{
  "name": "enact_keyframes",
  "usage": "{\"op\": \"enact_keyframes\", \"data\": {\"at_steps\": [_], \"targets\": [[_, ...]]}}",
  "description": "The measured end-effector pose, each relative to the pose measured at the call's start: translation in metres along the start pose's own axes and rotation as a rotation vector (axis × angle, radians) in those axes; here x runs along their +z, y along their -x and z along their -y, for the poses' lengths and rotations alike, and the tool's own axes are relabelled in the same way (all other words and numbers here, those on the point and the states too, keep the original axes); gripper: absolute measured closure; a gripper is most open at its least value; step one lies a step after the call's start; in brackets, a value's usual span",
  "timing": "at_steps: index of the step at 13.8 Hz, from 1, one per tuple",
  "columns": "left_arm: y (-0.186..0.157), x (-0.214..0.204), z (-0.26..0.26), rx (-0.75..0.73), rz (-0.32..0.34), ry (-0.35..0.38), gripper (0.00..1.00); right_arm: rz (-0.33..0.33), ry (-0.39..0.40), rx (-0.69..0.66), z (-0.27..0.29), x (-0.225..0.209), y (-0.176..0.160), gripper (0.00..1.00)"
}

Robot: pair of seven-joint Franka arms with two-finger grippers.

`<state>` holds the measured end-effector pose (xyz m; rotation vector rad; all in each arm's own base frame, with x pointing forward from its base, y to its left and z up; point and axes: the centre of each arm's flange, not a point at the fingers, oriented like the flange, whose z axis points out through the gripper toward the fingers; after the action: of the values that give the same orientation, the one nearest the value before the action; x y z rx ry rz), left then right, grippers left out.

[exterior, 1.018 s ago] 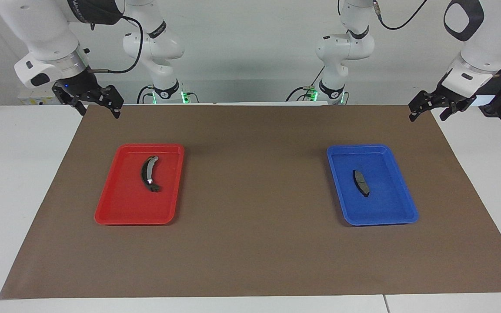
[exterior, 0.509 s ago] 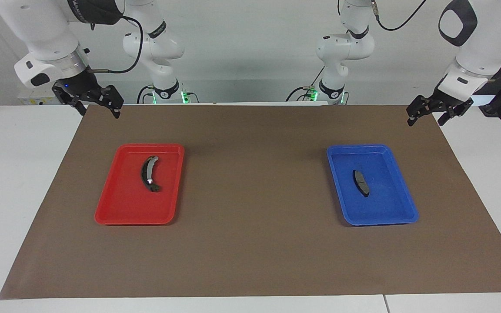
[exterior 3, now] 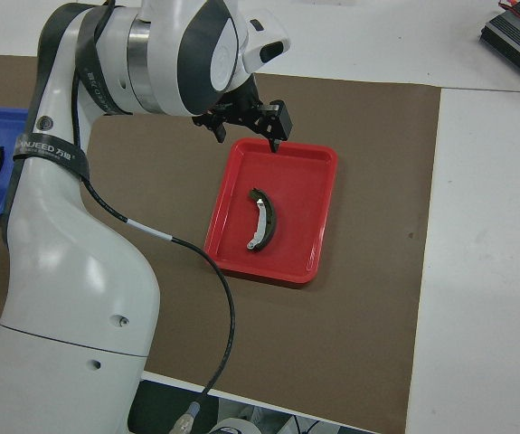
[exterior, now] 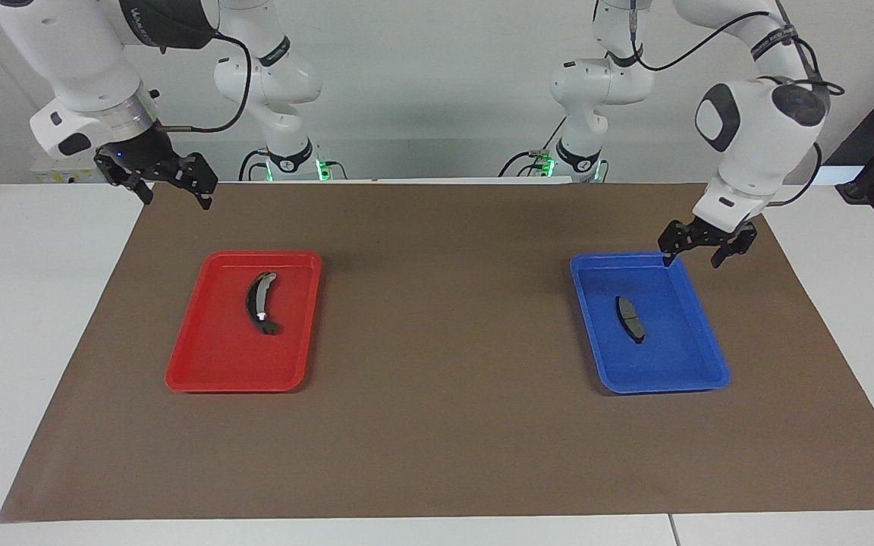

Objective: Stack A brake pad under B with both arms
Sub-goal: 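Grasp the blue-tray pad with the left gripper while the right gripper grasps the other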

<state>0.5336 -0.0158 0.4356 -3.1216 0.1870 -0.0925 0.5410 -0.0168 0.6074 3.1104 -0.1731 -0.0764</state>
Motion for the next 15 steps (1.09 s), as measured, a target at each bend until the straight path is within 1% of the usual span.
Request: {"op": "enact_keyframes", "data": {"at_steps": [2, 3, 5, 6, 8, 10, 11, 12, 14, 15], "targets": [[-0.002, 0.046, -0.021, -0.034, 0.002, 0.000, 0.04, -0.047, -0.036, -0.038, 0.003, 0.043, 0.006, 0.00], [-0.003, 0.067, -0.030, -0.041, -0.001, 0.000, 0.04, -0.060, -0.048, -0.049, 0.005, 0.067, 0.011, 0.00], [-0.002, 0.104, -0.038, -0.046, -0.008, -0.001, 0.05, -0.041, -0.049, -0.109, 0.005, 0.113, 0.019, 0.00], [0.001, 0.119, -0.039, -0.047, -0.009, -0.002, 0.05, -0.040, -0.049, -0.139, 0.005, 0.133, 0.018, 0.00], [0.005, 0.137, -0.038, -0.048, -0.007, -0.003, 0.08, -0.078, -0.049, -0.168, 0.006, 0.174, 0.010, 0.00], [0.005, 0.140, -0.038, -0.049, -0.007, -0.003, 0.09, -0.104, -0.047, -0.189, 0.007, 0.216, 0.011, 0.00], [0.005, 0.140, -0.038, -0.054, -0.007, -0.003, 0.17, -0.106, -0.046, -0.194, 0.007, 0.233, 0.013, 0.00], [0.005, 0.139, -0.039, -0.059, -0.010, -0.002, 0.30, -0.103, -0.046, -0.200, 0.008, 0.246, 0.014, 0.00], [0.003, 0.134, -0.044, -0.059, -0.019, 0.000, 0.59, -0.100, -0.045, -0.225, 0.017, 0.262, 0.017, 0.00], [0.003, 0.133, -0.044, -0.060, -0.022, 0.000, 0.61, -0.103, -0.044, -0.239, 0.023, 0.271, 0.019, 0.00]]}}
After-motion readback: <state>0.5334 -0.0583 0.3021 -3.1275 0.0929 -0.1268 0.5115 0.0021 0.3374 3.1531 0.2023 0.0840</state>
